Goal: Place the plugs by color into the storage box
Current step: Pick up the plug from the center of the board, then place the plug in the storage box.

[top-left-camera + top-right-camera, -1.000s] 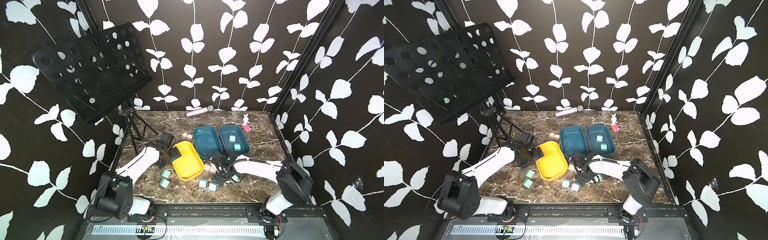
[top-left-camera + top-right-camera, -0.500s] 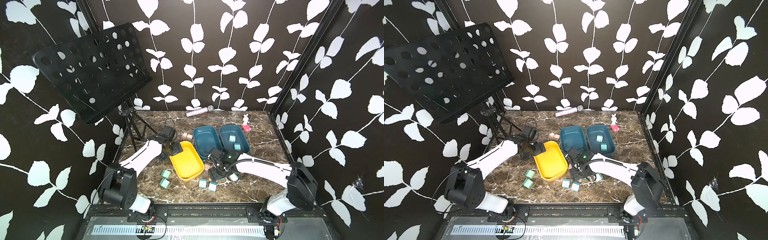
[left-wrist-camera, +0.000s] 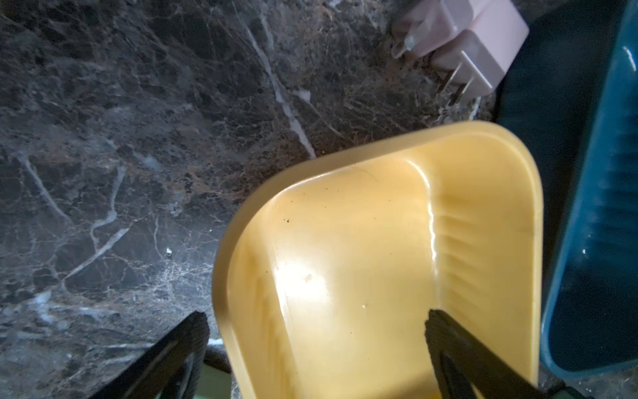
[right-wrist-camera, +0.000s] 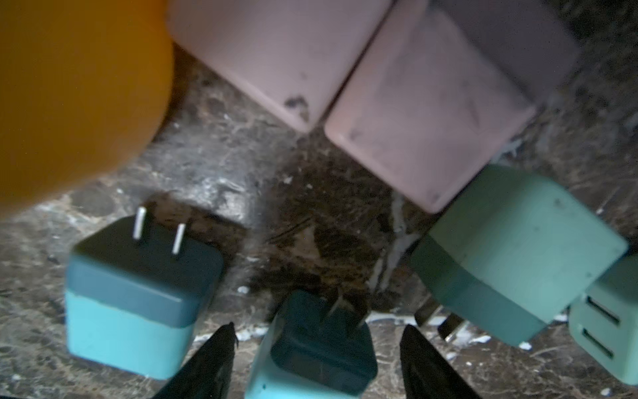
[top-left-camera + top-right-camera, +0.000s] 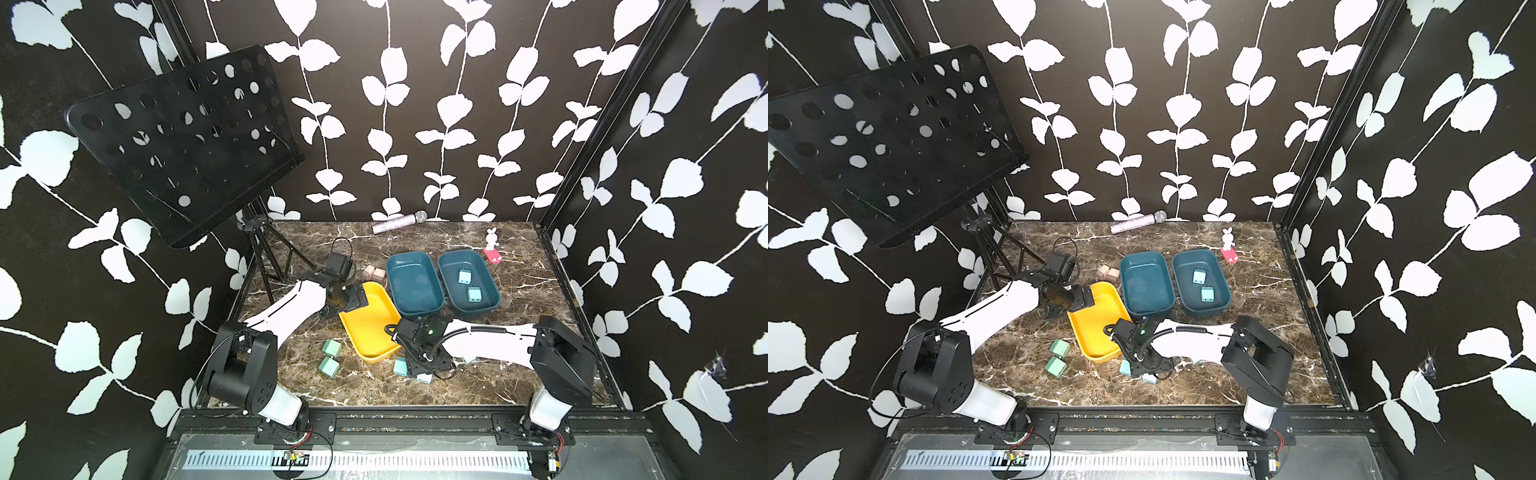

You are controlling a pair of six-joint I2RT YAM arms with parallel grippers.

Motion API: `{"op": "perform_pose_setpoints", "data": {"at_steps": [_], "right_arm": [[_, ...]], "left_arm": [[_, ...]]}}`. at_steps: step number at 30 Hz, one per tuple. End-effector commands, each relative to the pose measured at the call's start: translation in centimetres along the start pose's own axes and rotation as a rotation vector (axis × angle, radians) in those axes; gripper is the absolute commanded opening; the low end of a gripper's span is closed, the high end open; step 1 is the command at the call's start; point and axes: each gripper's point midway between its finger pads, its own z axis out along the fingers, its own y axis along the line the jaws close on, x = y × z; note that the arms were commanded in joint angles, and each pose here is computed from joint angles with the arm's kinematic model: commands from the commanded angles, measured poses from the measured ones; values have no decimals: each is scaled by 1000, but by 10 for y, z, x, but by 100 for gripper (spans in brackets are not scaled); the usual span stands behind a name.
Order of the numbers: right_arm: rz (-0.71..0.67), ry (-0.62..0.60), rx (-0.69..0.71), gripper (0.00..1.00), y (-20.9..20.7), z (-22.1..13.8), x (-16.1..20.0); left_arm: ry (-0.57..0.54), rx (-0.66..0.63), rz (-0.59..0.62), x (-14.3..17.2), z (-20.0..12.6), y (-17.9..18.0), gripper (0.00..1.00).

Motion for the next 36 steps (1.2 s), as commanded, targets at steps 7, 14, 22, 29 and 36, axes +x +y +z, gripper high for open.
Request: {"op": "perform_pose_setpoints", "data": {"at_steps": [7,14,22,29,36], "right_arm": [[94,20,33,54,-24,16,20],[60,-1,10,39,-19,-3,14],[96,-98,-38,38,-53,-83,-38],[127,-130,-20,39,-123,-113,-137],[125,-116,-28,39,-144,-79,-224]], "left_arm": [[25,22,36,10,5,1,99],[20,28,33,8,5,1,99],[-11,28,24,4,-10,4,99],[-30,36,-5,4,-25,6,99],[-50,37,-9,4,-40,7,99]]}}
